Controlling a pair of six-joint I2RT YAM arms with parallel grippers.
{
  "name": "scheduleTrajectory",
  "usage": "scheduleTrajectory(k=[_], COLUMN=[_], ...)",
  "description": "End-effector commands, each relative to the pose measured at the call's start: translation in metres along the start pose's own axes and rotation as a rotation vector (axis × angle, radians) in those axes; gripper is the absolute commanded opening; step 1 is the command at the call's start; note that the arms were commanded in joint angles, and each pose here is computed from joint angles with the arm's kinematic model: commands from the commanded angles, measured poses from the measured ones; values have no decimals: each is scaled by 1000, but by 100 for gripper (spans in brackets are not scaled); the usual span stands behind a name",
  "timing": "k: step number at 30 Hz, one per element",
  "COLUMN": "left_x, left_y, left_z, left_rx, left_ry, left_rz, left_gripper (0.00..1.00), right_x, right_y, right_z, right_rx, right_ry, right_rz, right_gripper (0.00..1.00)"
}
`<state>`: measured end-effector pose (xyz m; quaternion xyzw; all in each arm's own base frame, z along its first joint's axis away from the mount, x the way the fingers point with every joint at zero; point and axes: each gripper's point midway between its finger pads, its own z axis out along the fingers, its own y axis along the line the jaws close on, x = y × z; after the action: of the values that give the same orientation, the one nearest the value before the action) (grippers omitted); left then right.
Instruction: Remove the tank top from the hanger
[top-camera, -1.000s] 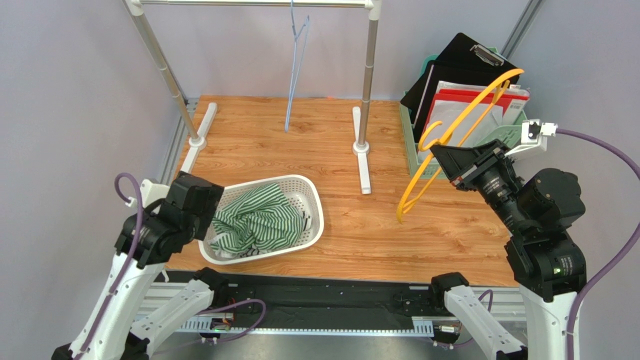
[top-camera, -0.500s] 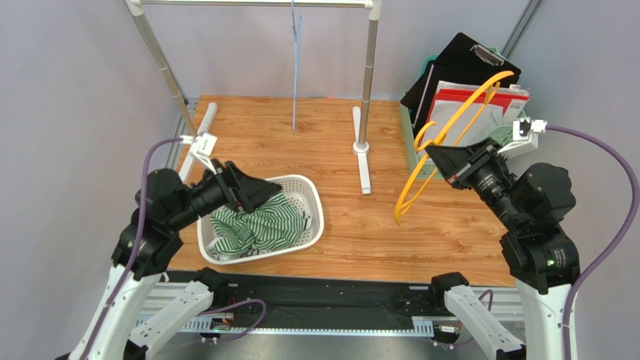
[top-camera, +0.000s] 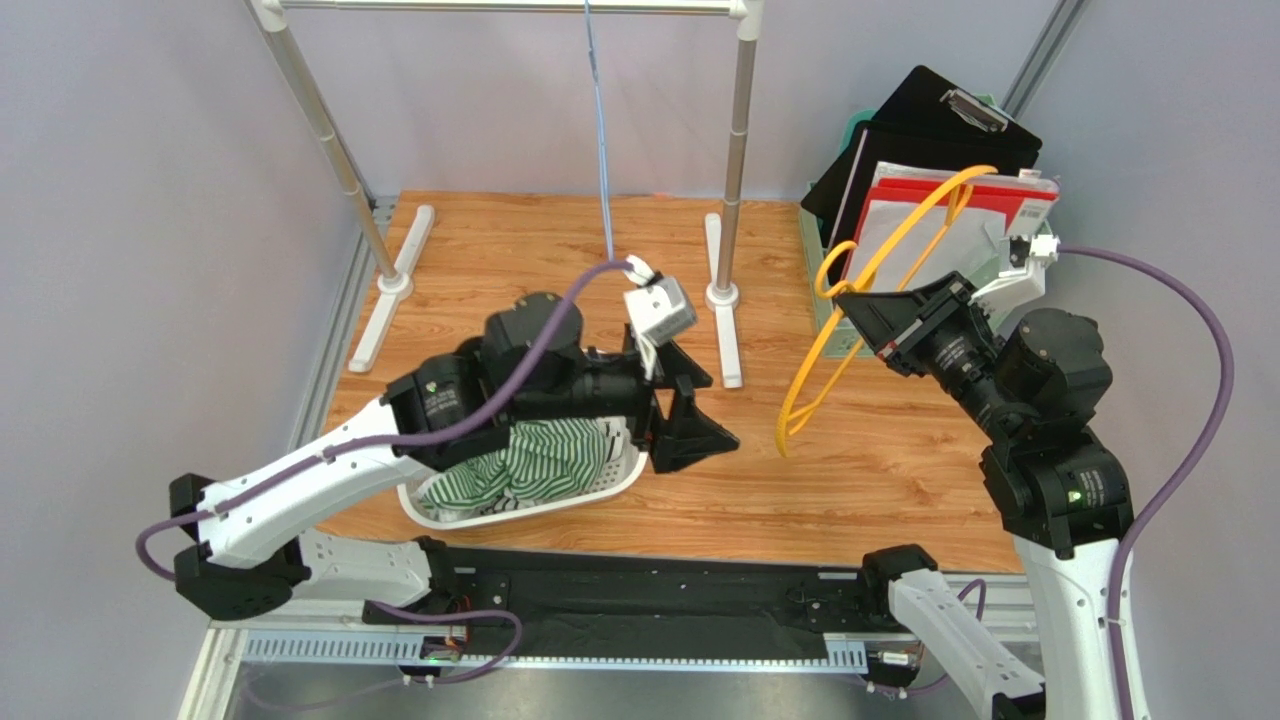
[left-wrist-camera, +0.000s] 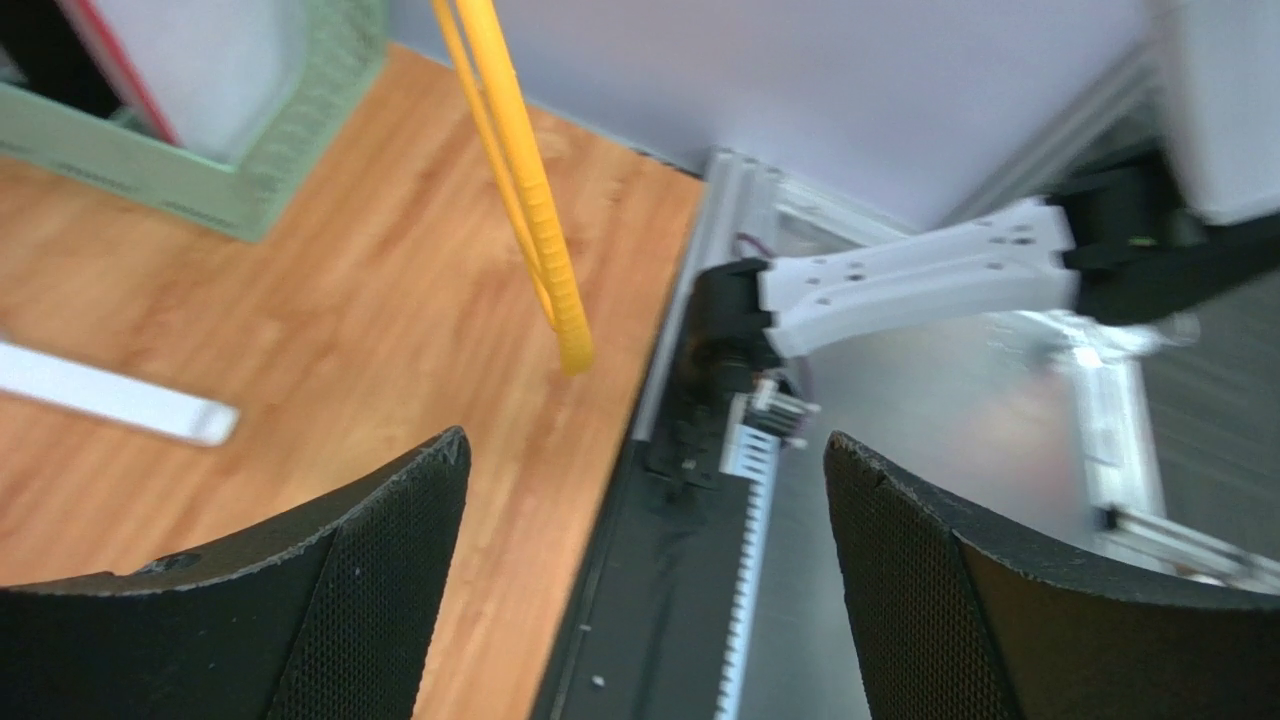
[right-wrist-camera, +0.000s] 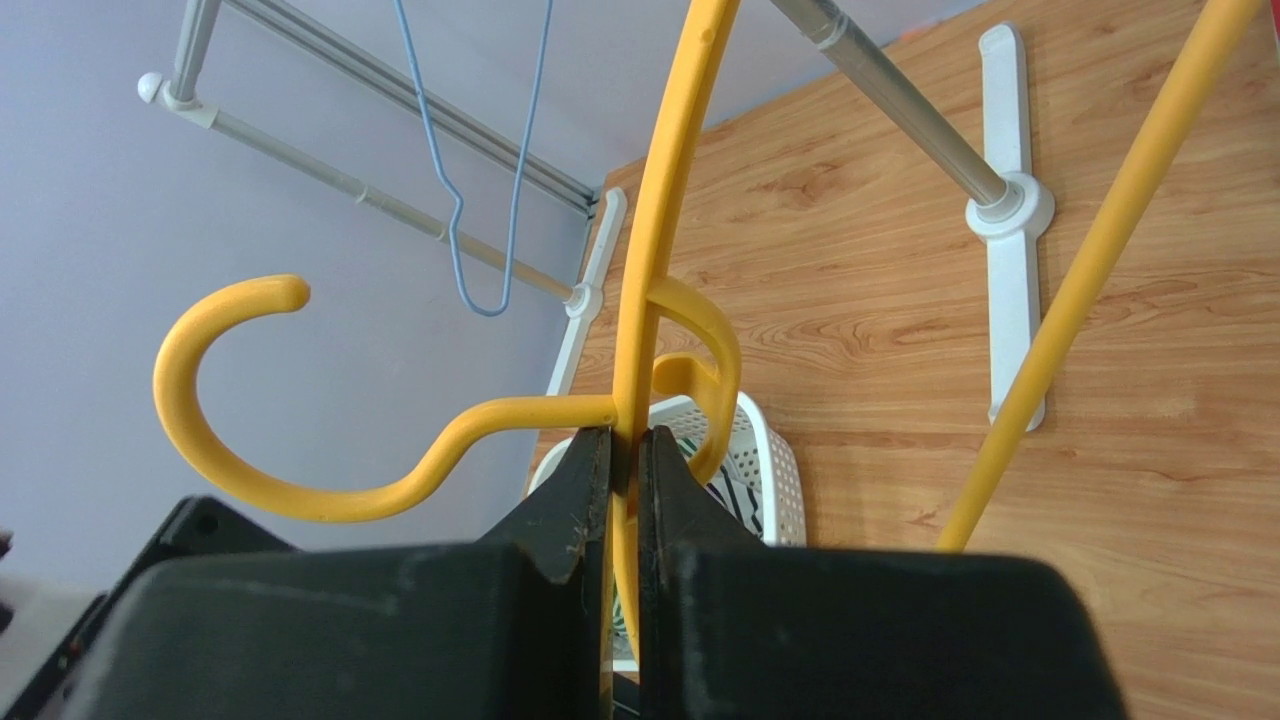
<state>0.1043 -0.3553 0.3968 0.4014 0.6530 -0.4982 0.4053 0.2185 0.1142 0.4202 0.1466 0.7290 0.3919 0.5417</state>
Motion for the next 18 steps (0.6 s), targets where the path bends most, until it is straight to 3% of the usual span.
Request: scheduleTrajectory(k=[1, 13, 18], left_x=[-24, 27, 49], left_y=[47, 58, 52], left_z=[10, 83, 98], left_rx=[-396, -347, -274], left_ry=[-119, -63, -42], left_rz=[187, 15, -34], left_gripper=[92, 96, 89], right_x=[-6, 6, 16], right_y=[-2, -6, -11], right_z=[5, 9, 12], right_rx=[6, -26, -27], right_ry=[-41, -47, -22], right_rz=[63, 234, 272], right_gripper=[2, 1, 1])
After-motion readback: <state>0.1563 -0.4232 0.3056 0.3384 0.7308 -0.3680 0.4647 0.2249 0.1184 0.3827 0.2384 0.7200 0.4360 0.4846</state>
